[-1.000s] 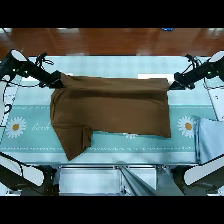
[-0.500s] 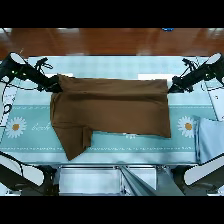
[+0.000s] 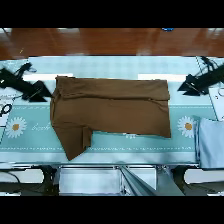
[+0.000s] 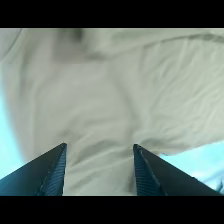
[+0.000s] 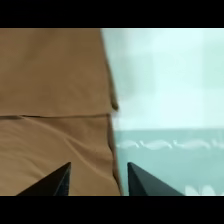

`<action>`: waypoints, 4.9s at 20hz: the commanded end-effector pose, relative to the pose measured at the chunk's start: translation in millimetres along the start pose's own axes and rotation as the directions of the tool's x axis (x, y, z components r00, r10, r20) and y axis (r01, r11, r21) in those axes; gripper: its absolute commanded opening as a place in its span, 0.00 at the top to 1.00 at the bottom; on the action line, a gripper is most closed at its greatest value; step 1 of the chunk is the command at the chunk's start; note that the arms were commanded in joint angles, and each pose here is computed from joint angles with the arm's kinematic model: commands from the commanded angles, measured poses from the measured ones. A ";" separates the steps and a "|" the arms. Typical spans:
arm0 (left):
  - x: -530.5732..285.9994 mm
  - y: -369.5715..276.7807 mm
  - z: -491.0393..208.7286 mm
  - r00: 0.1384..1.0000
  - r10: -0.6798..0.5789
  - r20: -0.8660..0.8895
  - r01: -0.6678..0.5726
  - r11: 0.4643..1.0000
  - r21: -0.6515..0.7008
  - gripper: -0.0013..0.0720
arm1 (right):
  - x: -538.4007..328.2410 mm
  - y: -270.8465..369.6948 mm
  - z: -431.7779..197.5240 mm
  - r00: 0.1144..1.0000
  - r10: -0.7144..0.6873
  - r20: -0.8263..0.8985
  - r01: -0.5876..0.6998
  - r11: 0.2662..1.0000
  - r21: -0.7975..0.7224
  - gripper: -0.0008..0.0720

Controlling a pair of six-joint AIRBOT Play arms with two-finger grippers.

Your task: Fold the shirts.

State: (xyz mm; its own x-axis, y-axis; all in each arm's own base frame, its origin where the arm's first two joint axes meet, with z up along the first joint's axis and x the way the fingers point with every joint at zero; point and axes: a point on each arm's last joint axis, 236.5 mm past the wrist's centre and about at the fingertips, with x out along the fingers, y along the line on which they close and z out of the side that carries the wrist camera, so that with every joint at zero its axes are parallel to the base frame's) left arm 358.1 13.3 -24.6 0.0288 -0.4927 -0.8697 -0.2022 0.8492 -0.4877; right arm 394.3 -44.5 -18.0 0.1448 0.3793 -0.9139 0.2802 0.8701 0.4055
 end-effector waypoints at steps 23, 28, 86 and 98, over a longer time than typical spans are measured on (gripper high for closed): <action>107.4 11.6 -124.7 0.965 -0.252 0.066 0.260 0.927 -0.268 0.32 | -1.2 -7.8 -151.8 0.961 0.118 0.251 -0.167 0.968 0.187 0.42; 101.3 8.4 -126.5 0.962 -0.270 0.042 0.271 0.921 -0.281 0.95 | -34.8 -68.8 -162.4 0.973 -0.108 0.202 0.066 0.976 0.206 0.42; 46.6 -85.1 181.0 0.885 -0.314 0.344 0.334 0.943 0.001 0.88 | 66.6 56.9 86.8 0.928 0.276 0.251 -0.263 0.961 -0.085 0.93; -116.7 -72.2 137.9 0.820 -0.232 0.523 0.159 0.970 0.182 0.29 | -61.3 -45.7 63.5 0.889 0.097 0.447 -0.168 0.978 0.122 0.41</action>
State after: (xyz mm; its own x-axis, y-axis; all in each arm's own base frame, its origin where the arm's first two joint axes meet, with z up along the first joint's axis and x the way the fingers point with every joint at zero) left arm 511.3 23.9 53.2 0.4640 -0.5823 -0.6676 -0.0953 0.7165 -0.6911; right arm 461.7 -94.0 16.8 0.5499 0.3931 -0.7369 0.2685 0.7523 0.6017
